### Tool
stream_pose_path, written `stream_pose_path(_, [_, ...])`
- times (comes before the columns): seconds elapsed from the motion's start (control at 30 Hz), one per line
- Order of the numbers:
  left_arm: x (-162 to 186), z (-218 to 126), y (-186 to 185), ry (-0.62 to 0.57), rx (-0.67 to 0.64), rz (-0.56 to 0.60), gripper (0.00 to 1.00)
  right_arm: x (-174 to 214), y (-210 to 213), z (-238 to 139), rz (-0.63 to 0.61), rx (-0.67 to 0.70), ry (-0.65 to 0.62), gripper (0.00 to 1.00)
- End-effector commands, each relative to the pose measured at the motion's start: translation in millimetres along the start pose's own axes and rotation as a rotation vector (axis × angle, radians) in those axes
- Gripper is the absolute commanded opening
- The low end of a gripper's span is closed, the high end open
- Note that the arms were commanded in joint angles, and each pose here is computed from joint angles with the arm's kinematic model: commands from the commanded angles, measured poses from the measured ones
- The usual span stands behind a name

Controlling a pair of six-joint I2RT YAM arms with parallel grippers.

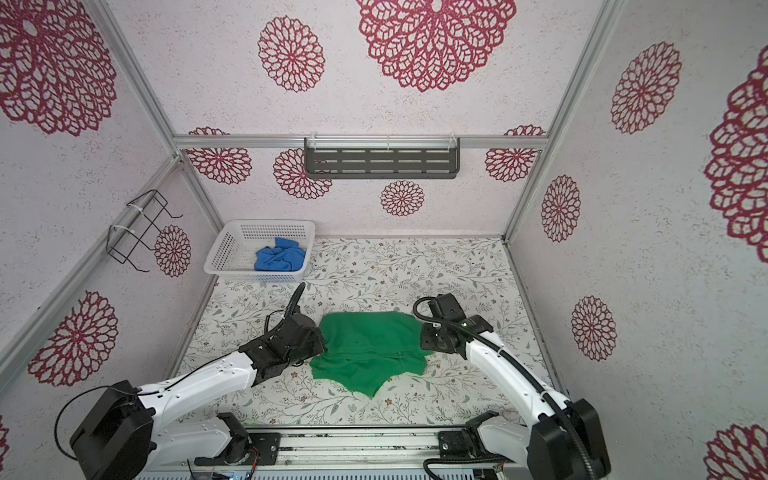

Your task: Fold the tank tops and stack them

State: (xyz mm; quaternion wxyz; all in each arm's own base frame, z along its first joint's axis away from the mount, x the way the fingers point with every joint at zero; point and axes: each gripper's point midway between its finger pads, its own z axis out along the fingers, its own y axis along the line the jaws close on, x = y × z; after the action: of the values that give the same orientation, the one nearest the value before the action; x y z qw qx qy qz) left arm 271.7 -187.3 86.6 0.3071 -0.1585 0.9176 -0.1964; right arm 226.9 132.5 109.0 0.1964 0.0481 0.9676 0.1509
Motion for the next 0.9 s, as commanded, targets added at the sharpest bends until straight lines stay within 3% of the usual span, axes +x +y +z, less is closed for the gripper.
stream_pose_path(0.0, [-15.4, -9.1, -0.7, -0.054, -0.024, 0.006, 0.22, 14.2, 26.4, -5.9, 0.09, -0.132, -0.002, 0.43])
stream_pose_path(0.17, [-46.6, -46.6, 31.6, -0.097, -0.183, 0.104, 0.59, 13.6, 31.5, 2.5, 0.088, -0.144, -0.015, 0.39])
stream_pose_path(0.23, [-61.1, -68.1, 37.7, -0.13, -0.246, 0.148, 0.64, 8.3, 31.6, 3.3, 0.067, -0.125, -0.022, 0.37])
stream_pose_path(0.33, [-67.3, -76.5, 13.9, -0.11, -0.176, 0.178, 0.56, 1.9, 31.9, 7.4, 0.043, -0.103, -0.023, 0.37])
stream_pose_path(0.43, [-40.2, -50.1, -30.6, 0.027, -0.056, 0.225, 0.47, -1.5, 30.6, 11.2, 0.043, -0.089, -0.021, 0.37])
stream_pose_path(0.57, [6.5, -4.5, -61.6, 0.225, -0.037, 0.302, 0.36, -4.0, 22.6, 8.1, 0.05, -0.063, -0.042, 0.38])
stream_pose_path(0.7, [34.5, 23.0, -70.0, 0.334, -0.01, 0.296, 0.3, -4.3, 11.1, 0.2, 0.065, -0.044, -0.063, 0.39])
stream_pose_path(0.87, [46.6, 31.6, -56.4, 0.391, -0.075, 0.297, 0.33, -5.3, 1.6, -5.9, 0.076, -0.033, -0.083, 0.4])
